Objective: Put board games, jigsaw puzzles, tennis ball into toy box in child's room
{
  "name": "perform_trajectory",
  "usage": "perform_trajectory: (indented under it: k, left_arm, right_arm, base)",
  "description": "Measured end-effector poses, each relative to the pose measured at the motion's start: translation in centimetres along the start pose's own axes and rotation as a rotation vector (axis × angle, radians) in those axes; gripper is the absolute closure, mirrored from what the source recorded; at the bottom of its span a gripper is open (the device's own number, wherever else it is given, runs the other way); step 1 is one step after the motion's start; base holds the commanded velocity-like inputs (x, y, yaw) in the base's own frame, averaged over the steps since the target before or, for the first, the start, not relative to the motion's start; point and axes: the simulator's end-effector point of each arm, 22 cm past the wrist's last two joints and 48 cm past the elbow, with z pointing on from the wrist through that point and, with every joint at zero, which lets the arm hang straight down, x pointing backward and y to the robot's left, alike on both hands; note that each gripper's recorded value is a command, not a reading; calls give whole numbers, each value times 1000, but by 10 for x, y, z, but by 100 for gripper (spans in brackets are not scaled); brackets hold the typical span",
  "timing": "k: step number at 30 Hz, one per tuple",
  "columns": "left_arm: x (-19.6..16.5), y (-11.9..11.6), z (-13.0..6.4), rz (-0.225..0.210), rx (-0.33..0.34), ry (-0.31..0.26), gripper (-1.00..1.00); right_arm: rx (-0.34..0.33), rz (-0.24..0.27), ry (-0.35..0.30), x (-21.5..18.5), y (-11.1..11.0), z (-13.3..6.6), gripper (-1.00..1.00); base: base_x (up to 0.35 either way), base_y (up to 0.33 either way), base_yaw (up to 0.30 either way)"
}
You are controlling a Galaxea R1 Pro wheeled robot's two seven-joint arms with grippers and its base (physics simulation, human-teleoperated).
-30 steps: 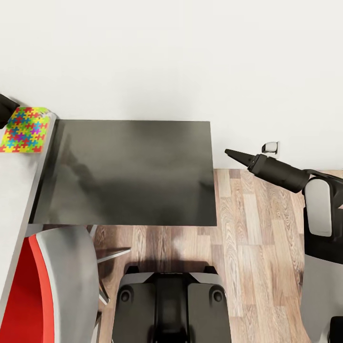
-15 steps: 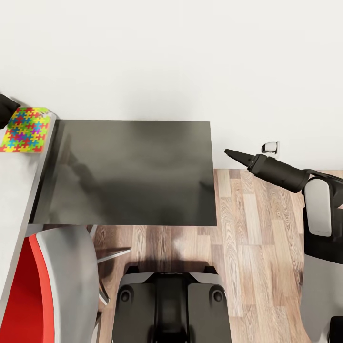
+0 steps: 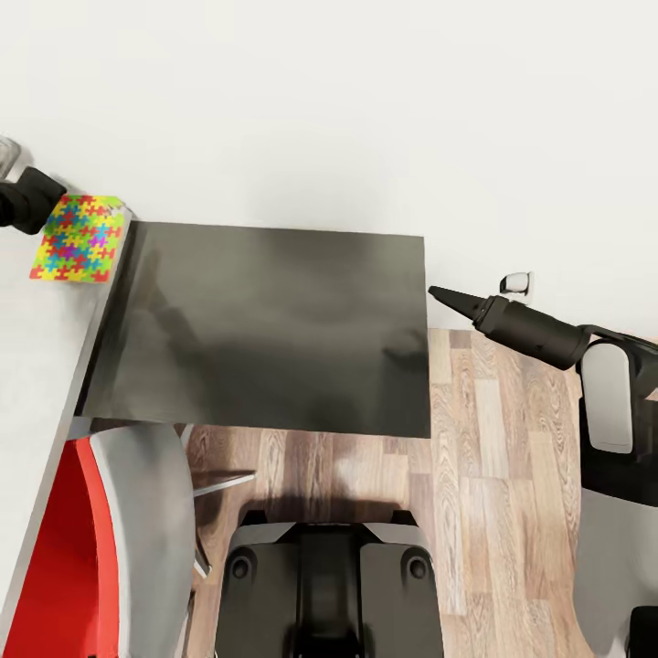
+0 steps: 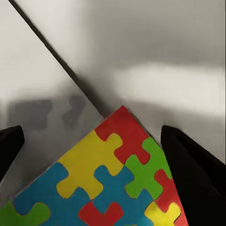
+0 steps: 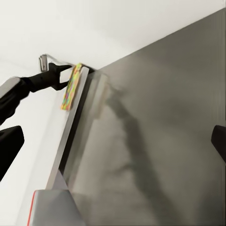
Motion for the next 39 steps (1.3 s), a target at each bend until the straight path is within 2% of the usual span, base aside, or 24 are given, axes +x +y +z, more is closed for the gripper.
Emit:
perform_trajectory:
  k: [1, 12, 31, 39]
  left_arm:
    - [0, -2, 0, -16, 8, 0, -100]
    - [-3, -4, 4, -12, 9, -9, -100]
    - [-3, -1, 3, 0, 1, -16, -100]
    - [-2, -1, 3, 18, 0, -18, -100]
  right_arm:
    - [5, 0, 0, 0, -1, 0, -100]
    - [27, 5, 1, 0, -9, 3, -100]
    - [29, 5, 1, 0, -10, 3, -100]
    - [29, 5, 0, 0, -10, 3, -100]
  base:
    - [0, 0, 260]
    - [0, 0, 181]
    - [0, 0, 21]
    - [0, 0, 2]
